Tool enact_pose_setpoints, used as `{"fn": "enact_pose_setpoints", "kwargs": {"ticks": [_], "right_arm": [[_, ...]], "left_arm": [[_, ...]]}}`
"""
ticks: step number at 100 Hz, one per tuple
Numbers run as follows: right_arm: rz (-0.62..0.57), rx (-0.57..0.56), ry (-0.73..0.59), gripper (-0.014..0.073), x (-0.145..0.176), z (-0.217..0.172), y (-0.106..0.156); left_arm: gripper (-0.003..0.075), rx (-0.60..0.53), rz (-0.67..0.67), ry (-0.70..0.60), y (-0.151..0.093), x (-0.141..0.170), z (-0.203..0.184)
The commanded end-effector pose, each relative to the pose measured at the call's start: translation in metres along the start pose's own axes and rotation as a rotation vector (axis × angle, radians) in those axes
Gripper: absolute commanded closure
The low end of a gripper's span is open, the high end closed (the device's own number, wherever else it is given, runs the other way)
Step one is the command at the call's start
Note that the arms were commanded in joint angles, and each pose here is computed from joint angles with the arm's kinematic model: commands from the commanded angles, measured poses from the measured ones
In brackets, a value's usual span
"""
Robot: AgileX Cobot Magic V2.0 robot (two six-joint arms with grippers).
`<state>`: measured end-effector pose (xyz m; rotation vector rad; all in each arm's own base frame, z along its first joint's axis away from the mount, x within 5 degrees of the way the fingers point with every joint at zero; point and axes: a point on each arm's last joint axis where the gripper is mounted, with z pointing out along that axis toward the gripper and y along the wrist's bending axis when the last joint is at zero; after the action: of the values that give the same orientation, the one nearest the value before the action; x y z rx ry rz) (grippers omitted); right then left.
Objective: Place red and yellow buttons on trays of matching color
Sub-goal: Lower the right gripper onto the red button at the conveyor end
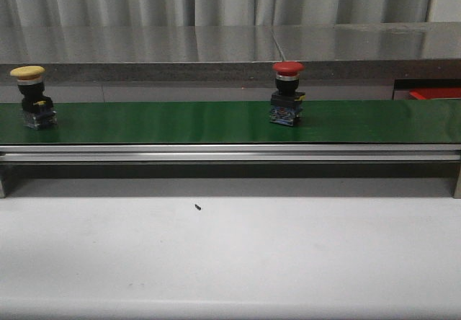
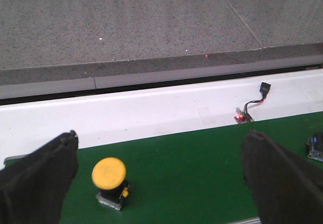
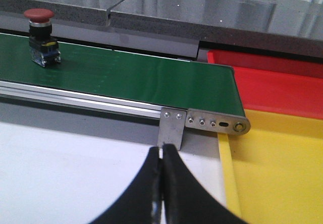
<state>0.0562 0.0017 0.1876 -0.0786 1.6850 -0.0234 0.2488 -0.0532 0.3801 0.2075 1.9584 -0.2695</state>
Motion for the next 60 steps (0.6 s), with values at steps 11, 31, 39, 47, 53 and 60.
{"fn": "enact_pose_setpoints", "kwargs": {"ticks": [11, 31, 39, 47, 53, 60], "right_arm": [[-0.013, 0.012, -0.158, 0.0663, -0.014, -0.002, -0.001], [-0.011, 0.012, -0.171, 0.0663, -0.015, -0.003, -0.001], [0.023, 0.008, -0.178, 0.0663, -0.018, -0.003, -0.001], [0.065, 0.003, -0.191, 0.0663, -0.026, -0.005, -0.001], [0.086, -0.002, -0.190, 0.0663, -0.034, -0.007, -0.002], [0.103, -0.007, -0.191, 0.0663, -0.046, -0.008, -0.002]], "left_arm": [[0.0095, -0.050, -0.014, -0.229, -0.001, 0.026, -0.052], [0.0174, -0.051, -0.014, -0.267, -0.004, 0.069, -0.087], [0.0241, -0.049, -0.012, -0.285, -0.004, 0.084, -0.098], [0.0329, -0.048, -0.010, -0.300, -0.005, 0.093, -0.106], [0.0425, -0.047, -0.009, -0.312, -0.005, 0.098, -0.110], [0.0554, -0.048, -0.009, -0.318, -0.005, 0.101, -0.112]]}}
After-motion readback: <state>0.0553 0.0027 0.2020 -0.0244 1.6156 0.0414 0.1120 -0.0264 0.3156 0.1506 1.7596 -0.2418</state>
